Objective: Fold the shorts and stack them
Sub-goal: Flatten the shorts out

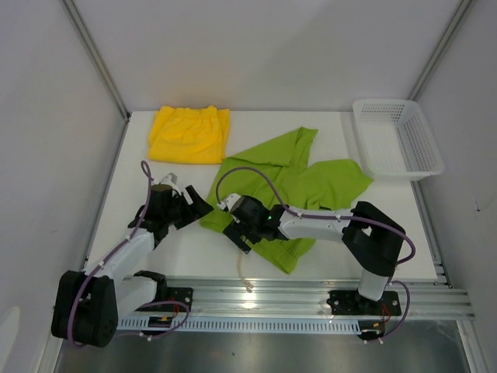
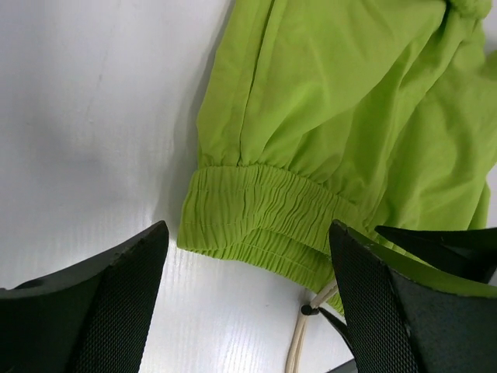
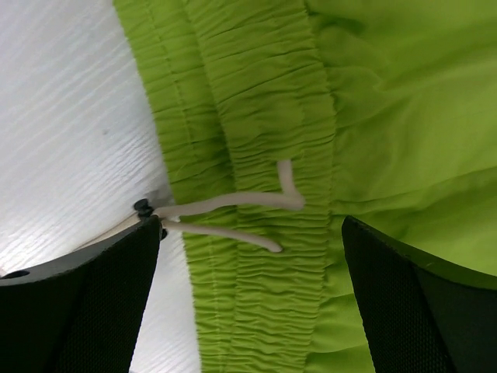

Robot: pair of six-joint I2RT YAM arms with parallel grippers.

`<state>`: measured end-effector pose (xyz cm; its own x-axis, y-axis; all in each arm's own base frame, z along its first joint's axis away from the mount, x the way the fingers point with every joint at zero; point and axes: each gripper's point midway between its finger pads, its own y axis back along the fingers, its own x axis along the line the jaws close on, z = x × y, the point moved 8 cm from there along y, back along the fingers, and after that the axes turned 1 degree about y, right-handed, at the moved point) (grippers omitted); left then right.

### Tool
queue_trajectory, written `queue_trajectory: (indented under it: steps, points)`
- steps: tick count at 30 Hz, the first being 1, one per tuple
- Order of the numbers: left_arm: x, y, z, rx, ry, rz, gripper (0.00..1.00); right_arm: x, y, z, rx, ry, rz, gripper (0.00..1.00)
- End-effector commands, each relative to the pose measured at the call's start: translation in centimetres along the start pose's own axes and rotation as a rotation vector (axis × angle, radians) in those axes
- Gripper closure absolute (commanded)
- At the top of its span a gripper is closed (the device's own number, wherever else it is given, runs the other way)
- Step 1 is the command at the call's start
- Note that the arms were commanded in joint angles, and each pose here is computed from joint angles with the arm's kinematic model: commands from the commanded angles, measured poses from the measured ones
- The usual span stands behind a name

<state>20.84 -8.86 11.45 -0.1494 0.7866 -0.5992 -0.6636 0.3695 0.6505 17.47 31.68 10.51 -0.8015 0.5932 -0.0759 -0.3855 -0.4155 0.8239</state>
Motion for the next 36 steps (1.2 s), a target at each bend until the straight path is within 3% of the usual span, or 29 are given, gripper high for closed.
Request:
queue_trajectory:
  steps: [1,9,19,34,36]
  points:
    - [-1.1,1.6,1.8,-0.063,-0.006,-0.046,0.14,-0.9,-0.1,2.5,-0.074,0.083,0.001,0.01]
    - [-1.1,2.6,1.7,-0.107,-0.005,-0.067,0.13,-0.6,-1.3,2.2,-0.030,0.174,0.067,0.01]
    - [-1.1,2.3,1.5,-0.082,-0.003,-0.079,0.13,-0.8,-1.9,1.9,-0.054,0.140,0.153,0.00]
    - [-1.1,2.3,1.5,-0.081,-0.009,-0.085,0.13,0.2,-4.9,-1.0,0.126,0.180,0.150,0.00]
    - [-1.1,2.2,1.5,-0.081,-0.010,-0.081,0.13,0.4,-5.1,-1.2,0.138,0.181,0.156,0.04]
